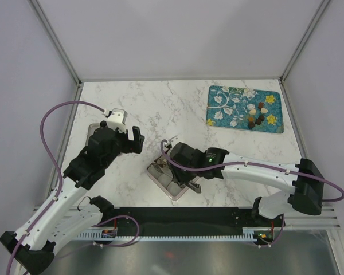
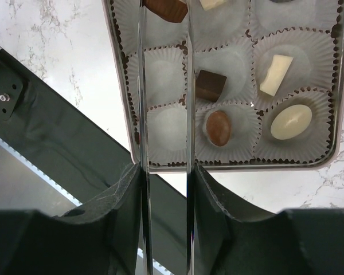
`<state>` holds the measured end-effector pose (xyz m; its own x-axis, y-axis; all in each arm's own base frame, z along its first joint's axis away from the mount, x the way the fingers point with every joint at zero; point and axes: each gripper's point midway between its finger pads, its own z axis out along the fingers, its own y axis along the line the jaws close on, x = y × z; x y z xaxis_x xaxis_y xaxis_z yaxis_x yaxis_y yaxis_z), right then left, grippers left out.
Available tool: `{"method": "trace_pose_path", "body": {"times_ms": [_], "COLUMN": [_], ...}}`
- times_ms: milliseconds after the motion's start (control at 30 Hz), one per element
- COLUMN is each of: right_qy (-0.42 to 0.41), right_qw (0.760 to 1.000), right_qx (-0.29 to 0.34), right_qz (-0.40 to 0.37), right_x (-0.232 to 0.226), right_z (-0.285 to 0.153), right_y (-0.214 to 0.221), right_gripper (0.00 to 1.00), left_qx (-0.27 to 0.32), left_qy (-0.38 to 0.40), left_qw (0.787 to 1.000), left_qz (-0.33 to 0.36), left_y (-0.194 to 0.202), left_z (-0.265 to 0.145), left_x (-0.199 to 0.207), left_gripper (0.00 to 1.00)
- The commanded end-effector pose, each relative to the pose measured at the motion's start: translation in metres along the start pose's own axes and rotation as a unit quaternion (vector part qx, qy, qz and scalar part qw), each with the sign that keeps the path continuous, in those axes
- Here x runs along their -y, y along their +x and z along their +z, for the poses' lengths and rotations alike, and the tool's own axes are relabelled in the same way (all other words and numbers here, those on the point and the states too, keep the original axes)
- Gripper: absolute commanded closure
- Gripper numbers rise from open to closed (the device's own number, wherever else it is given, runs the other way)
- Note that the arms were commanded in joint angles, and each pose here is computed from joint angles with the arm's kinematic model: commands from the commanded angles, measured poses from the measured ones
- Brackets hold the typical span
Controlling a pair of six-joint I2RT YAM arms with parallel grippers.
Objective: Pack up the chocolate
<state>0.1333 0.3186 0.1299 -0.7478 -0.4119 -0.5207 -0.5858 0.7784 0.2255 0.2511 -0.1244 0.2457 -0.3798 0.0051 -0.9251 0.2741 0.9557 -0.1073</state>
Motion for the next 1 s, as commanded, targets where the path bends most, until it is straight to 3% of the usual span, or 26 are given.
{"method": "trace_pose_path", "body": {"times_ms": [0,367,633,833,967], "right_qy": [-0.017,-0.023,0.015,0.116,0.209], "right_qw": [0.999,0.998,0.997,0.986,0.962], "right_qx": [0.040,0.057,0.076,0.106,0.119], "right_qz": [0.007,0.007,0.009,0.061,0.131], "right_x": [-0.015,-0.019,-0.007,0.071,0.167], "right_z": [-0.008,-0.030,-0.046,-0.072,-0.092], "right_y": [-0.026,-0.040,-0.052,-0.076,-0.085], "right_gripper": [0.55,0.47,0.48,0.52,0.53], "left_qx": [0.021,0.020,0.019,0.020,0.020], "left_qy": [-0.005,-0.003,-0.002,0.000,0.003], "left_qw": [1.000,1.000,1.000,1.000,1.000], "left_qz": [-0.008,-0.009,-0.008,-0.008,-0.009], "left_y": [-0.013,-0.014,-0.013,-0.013,-0.013], "left_z": [-0.002,-0.002,-0.002,-0.003,-0.003], "left_x": [-0.001,0.000,0.000,0.001,0.002], "left_gripper": [0.03,0.03,0.03,0.03,0.03]}}
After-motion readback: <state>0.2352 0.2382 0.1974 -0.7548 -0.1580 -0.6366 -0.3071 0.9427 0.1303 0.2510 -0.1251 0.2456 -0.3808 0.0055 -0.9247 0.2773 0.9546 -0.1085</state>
